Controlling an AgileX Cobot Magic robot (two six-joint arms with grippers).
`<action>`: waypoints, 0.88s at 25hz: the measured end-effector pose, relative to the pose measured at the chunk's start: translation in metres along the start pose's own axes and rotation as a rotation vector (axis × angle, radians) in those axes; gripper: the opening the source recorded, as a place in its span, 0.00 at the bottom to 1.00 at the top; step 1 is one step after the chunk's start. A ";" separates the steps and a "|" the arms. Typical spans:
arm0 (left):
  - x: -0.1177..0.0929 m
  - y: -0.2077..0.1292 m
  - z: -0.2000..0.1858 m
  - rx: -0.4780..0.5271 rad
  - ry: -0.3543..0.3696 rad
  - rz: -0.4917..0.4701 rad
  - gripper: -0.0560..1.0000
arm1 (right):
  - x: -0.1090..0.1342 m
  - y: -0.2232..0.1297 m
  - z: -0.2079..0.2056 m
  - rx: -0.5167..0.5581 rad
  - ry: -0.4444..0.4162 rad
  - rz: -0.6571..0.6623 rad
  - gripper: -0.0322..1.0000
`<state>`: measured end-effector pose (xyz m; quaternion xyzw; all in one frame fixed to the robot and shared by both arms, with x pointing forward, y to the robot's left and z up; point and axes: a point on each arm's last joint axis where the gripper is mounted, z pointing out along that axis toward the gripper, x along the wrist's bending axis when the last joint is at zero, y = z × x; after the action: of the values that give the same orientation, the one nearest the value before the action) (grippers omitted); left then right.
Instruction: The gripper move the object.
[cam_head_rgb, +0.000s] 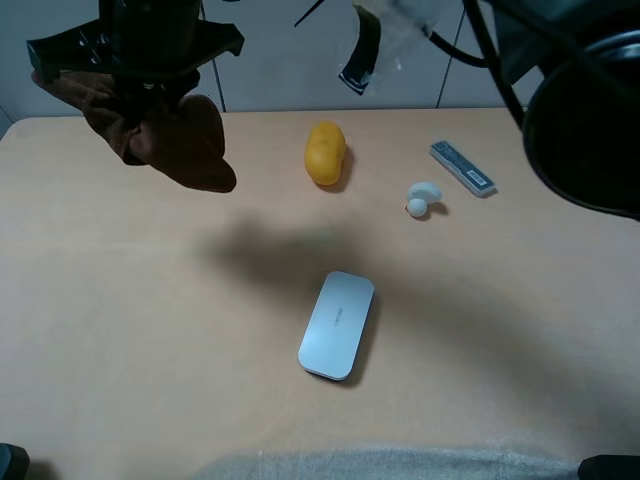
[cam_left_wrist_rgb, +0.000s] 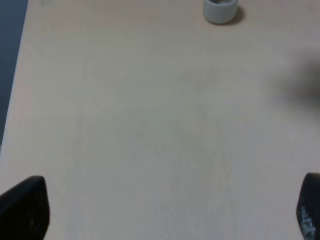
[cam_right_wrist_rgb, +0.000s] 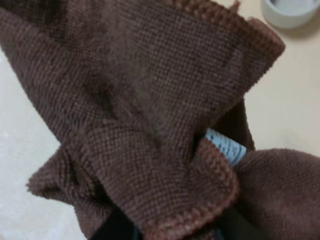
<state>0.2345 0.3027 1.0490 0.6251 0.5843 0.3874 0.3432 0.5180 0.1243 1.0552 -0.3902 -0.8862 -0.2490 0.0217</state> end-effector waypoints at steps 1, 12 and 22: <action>0.000 0.000 0.000 0.000 0.000 0.000 0.99 | 0.001 0.001 0.003 -0.002 0.008 0.001 0.16; 0.000 0.000 0.000 0.000 0.000 0.000 0.99 | 0.005 0.007 0.034 -0.038 0.099 -0.014 0.16; 0.000 0.000 0.000 0.000 0.000 0.000 0.99 | 0.004 0.012 0.062 -0.117 0.136 -0.059 0.16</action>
<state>0.2345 0.3027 1.0490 0.6251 0.5843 0.3874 0.3432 0.5329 0.1620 1.0070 -0.3468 -0.8777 -0.3267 0.0516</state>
